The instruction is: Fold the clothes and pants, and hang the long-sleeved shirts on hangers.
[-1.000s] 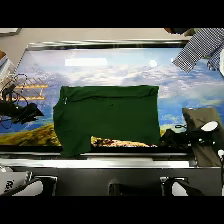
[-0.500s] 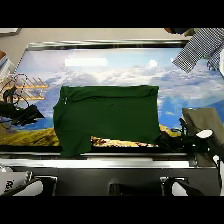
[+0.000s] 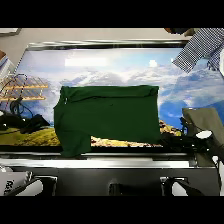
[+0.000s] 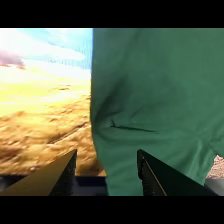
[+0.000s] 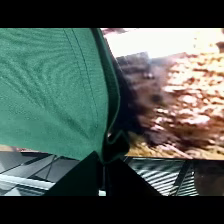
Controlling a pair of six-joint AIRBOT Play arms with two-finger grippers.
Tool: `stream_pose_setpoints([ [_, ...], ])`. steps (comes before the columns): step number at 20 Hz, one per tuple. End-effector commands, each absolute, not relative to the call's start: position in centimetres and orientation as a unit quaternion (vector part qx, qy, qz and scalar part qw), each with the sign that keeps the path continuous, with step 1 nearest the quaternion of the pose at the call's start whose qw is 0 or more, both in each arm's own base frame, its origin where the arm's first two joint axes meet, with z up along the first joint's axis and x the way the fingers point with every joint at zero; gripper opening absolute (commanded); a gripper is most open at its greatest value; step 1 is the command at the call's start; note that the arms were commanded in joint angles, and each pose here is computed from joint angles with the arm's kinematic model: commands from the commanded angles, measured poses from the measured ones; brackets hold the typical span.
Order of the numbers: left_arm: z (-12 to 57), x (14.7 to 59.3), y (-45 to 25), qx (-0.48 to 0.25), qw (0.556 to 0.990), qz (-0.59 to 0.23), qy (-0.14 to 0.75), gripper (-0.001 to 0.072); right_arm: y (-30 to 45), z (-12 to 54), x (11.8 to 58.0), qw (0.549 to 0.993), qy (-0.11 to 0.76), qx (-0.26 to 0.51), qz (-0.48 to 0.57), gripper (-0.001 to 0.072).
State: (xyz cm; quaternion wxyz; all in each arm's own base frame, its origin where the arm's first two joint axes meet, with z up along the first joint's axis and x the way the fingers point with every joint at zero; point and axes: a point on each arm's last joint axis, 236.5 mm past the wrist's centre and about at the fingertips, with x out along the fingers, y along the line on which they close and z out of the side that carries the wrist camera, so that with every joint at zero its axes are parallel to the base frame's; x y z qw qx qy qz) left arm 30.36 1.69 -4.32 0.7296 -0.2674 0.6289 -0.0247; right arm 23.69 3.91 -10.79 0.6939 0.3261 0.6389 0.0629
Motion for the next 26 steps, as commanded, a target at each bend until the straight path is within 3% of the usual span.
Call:
stream_pose_setpoints([
  [1,-6.2,31.3,0.7,-0.298,0.753,-0.037,0.586,0.044,4.1,-10.6,23.8,0.693,0.637,0.33,0.068,0.0026],
  [24,-10.9,30.6,-1.4,-0.35,0.72,-0.051,0.598,0.0437,5.5,-9.4,25.0,0.69,0.615,0.373,0.08,0.0026],
  [26,-11.5,30.4,-2.2,-0.35,0.711,-0.058,0.607,0.0388,5.5,-9.4,25.0,0.69,0.615,0.373,0.08,0.0026],
])
